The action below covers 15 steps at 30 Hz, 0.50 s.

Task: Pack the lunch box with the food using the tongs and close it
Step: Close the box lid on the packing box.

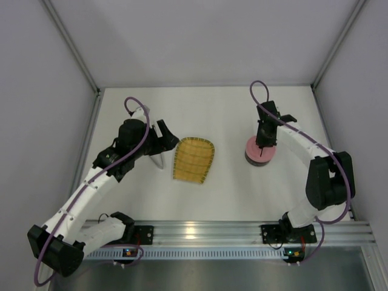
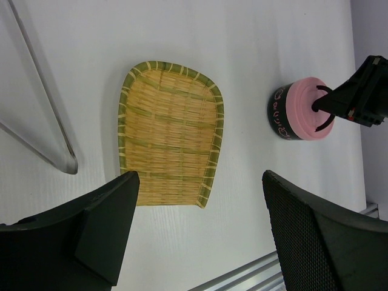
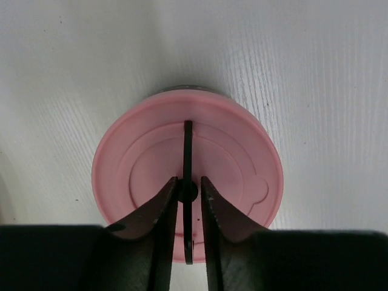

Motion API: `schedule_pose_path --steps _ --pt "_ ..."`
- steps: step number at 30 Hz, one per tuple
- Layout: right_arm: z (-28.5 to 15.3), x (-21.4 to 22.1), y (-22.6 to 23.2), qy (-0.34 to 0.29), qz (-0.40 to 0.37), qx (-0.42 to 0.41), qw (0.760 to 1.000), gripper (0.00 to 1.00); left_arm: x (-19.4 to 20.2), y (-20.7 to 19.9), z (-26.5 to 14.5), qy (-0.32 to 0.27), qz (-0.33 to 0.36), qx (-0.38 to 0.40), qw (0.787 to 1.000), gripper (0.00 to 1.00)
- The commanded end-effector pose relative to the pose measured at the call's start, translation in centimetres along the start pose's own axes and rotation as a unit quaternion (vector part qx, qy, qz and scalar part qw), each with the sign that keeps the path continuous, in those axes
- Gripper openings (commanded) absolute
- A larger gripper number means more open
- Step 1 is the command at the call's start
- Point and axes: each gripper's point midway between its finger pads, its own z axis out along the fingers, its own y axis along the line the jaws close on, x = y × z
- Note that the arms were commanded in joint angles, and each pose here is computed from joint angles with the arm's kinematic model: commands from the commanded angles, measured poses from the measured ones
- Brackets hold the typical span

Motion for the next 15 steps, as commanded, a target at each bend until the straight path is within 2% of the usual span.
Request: schedule_pose_path --steps 1,6,15 --pt "-0.1 0.4 0.1 0.003 0.006 -0.013 1.0 0.24 -0.5 -0.2 0.1 -0.011 0.01 0.003 1.0 0.88" --pt "-1.9 -1.0 0.4 -0.02 0.007 -0.025 0.999 0.34 -0.6 -0.2 0.1 -0.011 0.01 0.001 1.0 0.88" --pt "-5.2 -3.2 0.4 -0.056 0.014 -0.038 0.998 0.38 -0.6 -0.2 0.2 -0.01 0.011 0.002 1.0 0.88"
